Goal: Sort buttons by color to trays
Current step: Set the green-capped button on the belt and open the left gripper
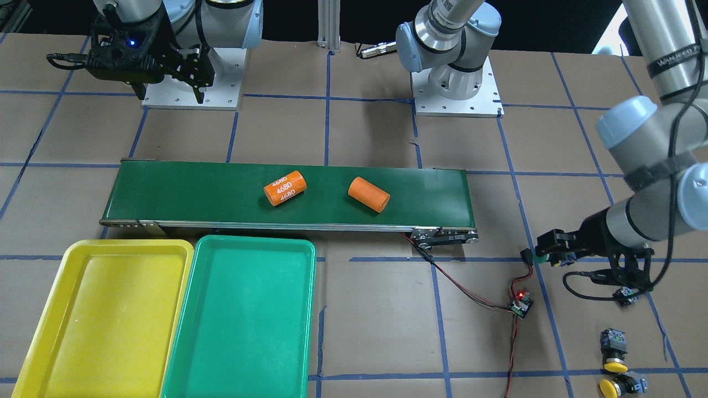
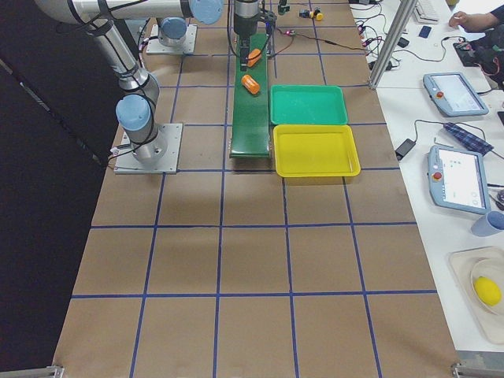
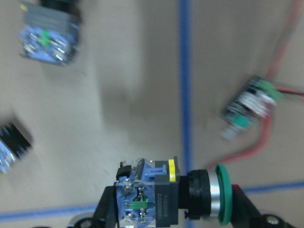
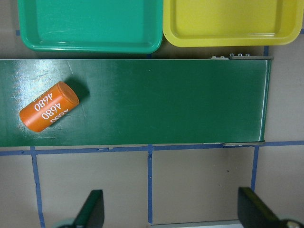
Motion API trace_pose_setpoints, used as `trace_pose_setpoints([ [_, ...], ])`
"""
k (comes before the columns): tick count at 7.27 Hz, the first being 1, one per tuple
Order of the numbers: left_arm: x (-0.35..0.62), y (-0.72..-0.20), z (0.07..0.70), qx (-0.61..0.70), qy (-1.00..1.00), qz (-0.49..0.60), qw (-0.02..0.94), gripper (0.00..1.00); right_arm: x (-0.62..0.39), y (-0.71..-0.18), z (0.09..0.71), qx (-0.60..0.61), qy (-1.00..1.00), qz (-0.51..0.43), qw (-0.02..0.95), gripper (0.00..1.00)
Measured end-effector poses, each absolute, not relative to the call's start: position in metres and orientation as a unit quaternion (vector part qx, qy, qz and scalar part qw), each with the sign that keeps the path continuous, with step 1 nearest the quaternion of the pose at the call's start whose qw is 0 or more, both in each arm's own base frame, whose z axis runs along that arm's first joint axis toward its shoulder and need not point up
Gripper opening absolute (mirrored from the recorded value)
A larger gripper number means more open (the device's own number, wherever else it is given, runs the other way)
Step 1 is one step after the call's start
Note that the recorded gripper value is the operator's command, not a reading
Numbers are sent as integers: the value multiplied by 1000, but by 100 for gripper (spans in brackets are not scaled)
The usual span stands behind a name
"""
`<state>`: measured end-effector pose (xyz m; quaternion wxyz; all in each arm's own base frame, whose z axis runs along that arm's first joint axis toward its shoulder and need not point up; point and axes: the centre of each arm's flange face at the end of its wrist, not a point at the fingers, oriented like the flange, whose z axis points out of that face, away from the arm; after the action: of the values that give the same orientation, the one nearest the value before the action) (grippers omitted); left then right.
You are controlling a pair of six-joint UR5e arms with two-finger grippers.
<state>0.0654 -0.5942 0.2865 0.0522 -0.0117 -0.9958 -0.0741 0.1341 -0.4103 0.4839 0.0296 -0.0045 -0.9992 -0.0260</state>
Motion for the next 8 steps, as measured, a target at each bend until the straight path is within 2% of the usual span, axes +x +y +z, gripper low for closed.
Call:
trace_pose_setpoints([
  [3,-71,-508,288,19,-994,-91,63,10,132,-412,487,-13,-999,-18,30,100],
  [4,-93,-490,287,20,-994,-90,61,20,131,-413,487,-16,-999,-17,30,100],
  [5,-106,-476,273,29,-993,-99,61,81,130,-416,488,-21,-999,-11,29,100],
  [6,-113,-470,256,41,-992,-99,60,100,130,-420,490,-24,-999,5,28,100],
  [8,-116,-478,260,60,-994,-72,58,100,129,-424,496,-26,-999,33,28,100],
])
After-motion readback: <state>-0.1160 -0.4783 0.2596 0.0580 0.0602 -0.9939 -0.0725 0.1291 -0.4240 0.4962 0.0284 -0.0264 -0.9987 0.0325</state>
